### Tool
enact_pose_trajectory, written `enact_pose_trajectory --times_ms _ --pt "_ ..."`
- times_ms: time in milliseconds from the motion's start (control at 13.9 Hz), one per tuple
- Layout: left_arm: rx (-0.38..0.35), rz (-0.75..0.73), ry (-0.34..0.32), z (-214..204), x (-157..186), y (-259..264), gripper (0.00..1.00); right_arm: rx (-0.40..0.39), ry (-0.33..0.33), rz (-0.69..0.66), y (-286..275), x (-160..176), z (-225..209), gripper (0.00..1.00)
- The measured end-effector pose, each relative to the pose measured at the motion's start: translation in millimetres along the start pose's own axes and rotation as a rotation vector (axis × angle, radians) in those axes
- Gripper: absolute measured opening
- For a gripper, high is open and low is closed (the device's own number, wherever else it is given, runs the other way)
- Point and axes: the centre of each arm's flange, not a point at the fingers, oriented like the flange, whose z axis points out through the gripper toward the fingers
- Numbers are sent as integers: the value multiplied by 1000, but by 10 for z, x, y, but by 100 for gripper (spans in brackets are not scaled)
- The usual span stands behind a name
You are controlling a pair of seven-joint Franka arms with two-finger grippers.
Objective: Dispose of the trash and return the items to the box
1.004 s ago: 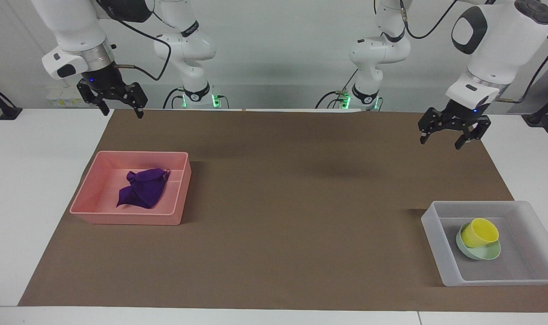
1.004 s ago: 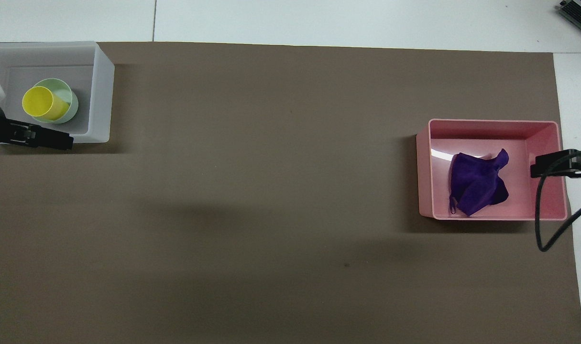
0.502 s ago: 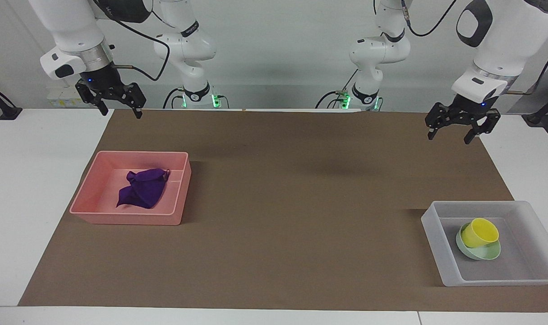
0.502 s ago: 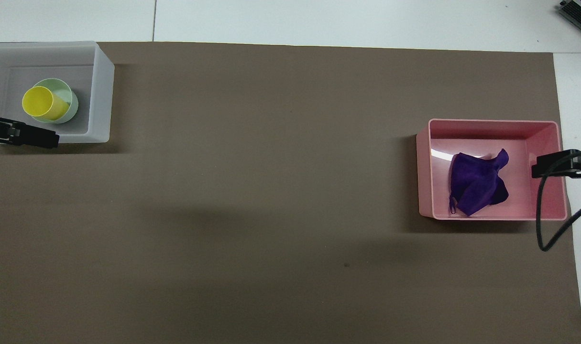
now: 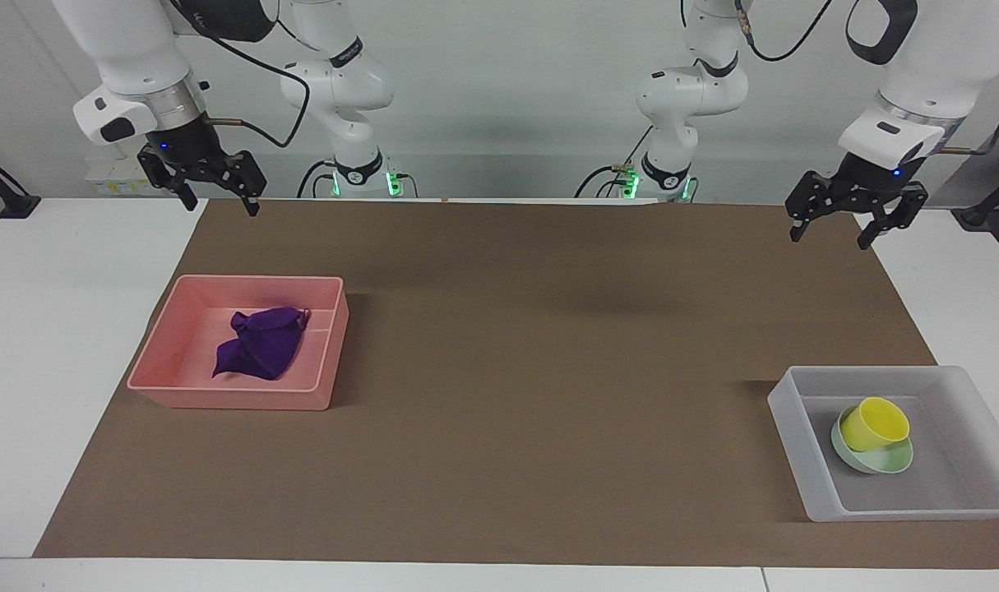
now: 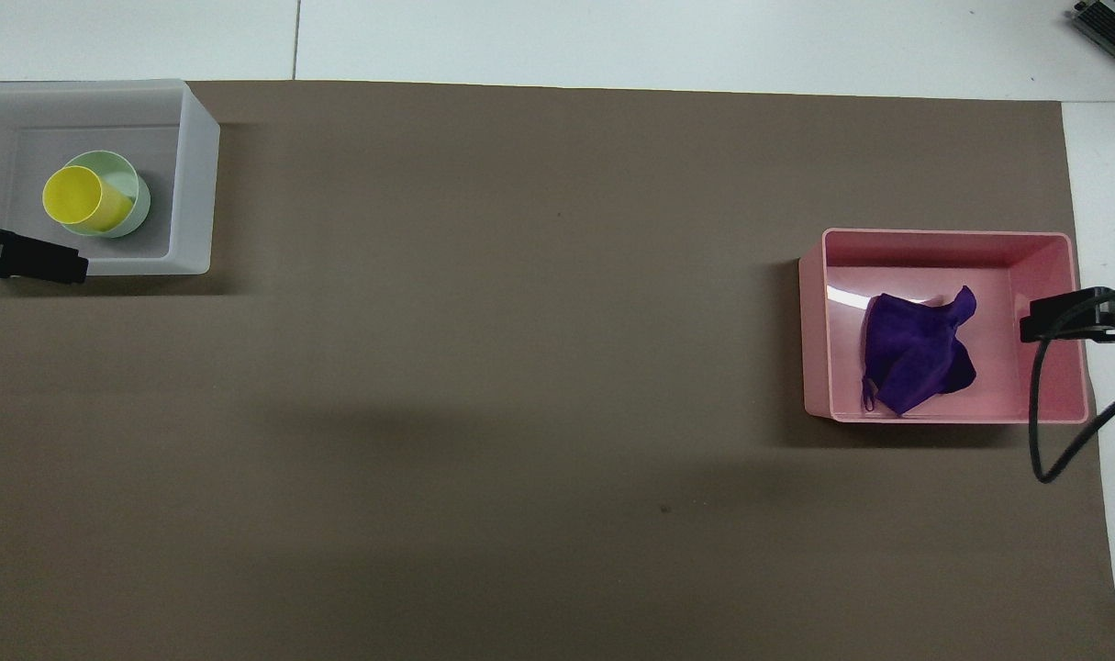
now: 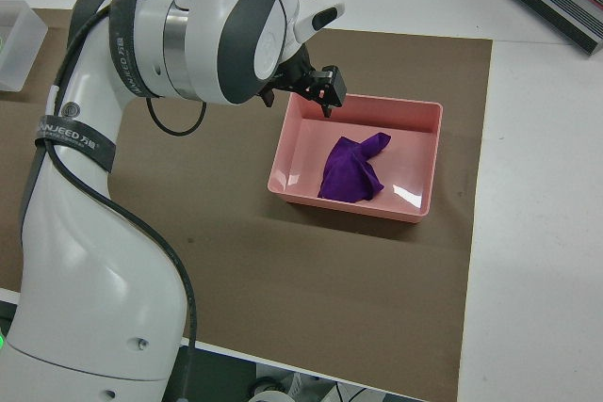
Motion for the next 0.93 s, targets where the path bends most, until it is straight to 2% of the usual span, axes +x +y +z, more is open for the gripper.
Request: enact_pose_trajectory --times_ms 287,932 --pt "-11 37 -39 5 -17 229 100 0 0 -1 -7 0 2 100" --pt "-29 16 -45 -34 -69 167 100 0 -1 -1 -7 0 3 100"
